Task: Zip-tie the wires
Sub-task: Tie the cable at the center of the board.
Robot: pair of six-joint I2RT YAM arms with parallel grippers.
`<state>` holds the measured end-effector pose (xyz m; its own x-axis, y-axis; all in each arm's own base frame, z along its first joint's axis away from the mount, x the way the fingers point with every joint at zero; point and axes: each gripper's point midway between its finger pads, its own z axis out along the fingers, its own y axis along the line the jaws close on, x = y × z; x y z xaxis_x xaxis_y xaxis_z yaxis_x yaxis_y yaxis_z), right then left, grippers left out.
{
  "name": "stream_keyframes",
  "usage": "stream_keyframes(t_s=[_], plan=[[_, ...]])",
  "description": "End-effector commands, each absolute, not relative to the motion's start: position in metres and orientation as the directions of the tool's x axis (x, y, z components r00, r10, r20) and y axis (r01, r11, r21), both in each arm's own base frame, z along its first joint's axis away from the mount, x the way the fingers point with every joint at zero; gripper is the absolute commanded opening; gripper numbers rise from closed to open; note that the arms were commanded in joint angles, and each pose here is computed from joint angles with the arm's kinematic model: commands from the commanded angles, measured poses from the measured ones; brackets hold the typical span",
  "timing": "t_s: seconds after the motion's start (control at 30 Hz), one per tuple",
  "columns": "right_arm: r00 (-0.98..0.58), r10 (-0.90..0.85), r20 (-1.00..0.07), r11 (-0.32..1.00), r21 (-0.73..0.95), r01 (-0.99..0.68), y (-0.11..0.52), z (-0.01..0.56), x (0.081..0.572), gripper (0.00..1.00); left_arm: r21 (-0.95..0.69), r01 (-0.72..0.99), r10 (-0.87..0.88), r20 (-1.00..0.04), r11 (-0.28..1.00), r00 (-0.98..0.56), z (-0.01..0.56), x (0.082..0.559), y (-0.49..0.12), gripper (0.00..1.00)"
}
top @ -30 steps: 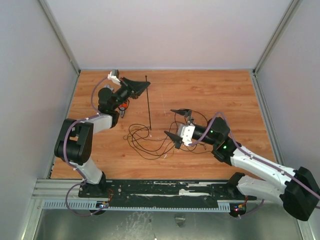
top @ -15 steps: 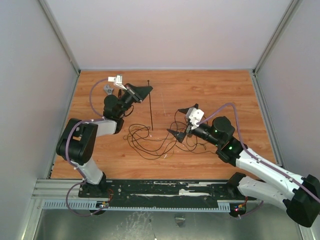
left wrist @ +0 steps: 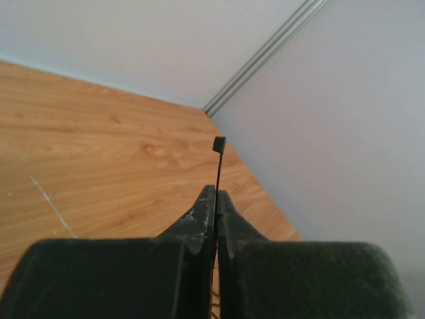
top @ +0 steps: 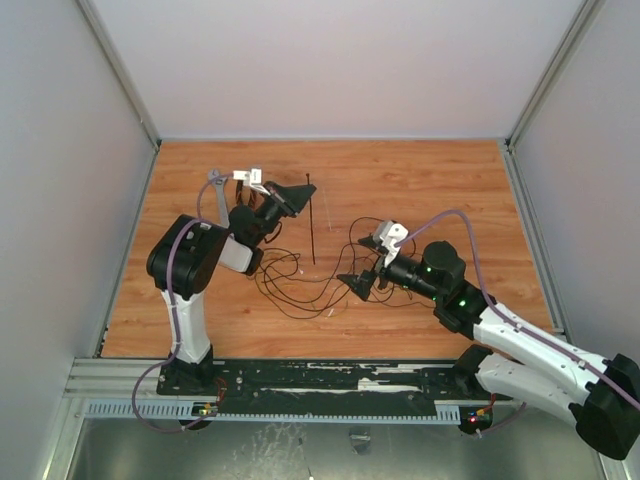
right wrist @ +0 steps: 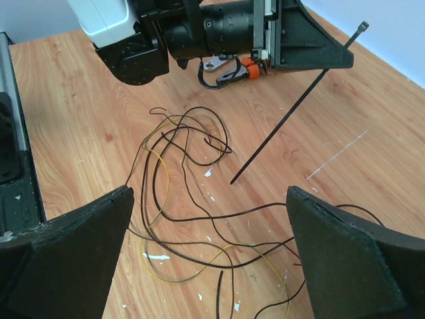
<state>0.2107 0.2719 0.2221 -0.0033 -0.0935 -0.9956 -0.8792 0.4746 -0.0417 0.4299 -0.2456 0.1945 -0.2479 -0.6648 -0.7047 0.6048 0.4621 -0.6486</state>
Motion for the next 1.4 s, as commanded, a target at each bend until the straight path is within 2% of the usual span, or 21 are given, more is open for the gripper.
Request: stream_keyframes(t_s=[0.0, 0.17, 0.4, 0.57, 0.87, 1.07, 1.37], plan=[[-0.052, -0.111, -0.992, 0.493, -0.010, -0.870, 0.267, 0.212, 0.211, 0.99, -0.545, 0.703, -0.676, -0.726, 0.458, -0.122, 0.225, 0.426, -0.250, 0.00], [-0.187, -0.161, -0.969, 0.496, 0.084, -0.864, 0.272, 0.200, 0.210, 0.99, -0.552, 0.693, -0.657, -0.739, 0.464, -0.149, 0.205, 0.418, -0.254, 0.00], [-0.444, -0.225, -0.867, 0.438, 0.317, -0.841, 0.282, 0.166, 0.182, 0.99, -0.570, 0.673, -0.659, -0.735, 0.470, -0.162, 0.187, 0.397, -0.252, 0.00], [-0.559, -0.240, -0.794, 0.445, 0.422, -0.790, 0.283, 0.139, 0.168, 0.99, -0.582, 0.668, -0.664, -0.728, 0.464, -0.173, 0.180, 0.384, -0.250, 0.00], [-0.670, -0.264, -0.694, 0.428, 0.538, -0.726, 0.296, 0.095, 0.134, 0.99, -0.563, 0.678, -0.630, -0.754, 0.473, -0.187, 0.174, 0.367, -0.257, 0.00], [-0.677, -0.361, -0.642, 0.406, 0.545, -0.733, 0.302, 0.069, 0.111, 0.99, -0.562, 0.674, -0.619, -0.761, 0.479, -0.194, 0.169, 0.358, -0.259, 0.00], [-0.684, -0.401, -0.609, 0.400, 0.555, -0.729, 0.306, 0.048, 0.106, 0.99, -0.533, 0.680, -0.597, -0.784, 0.504, -0.173, 0.171, 0.348, -0.260, 0.00]])
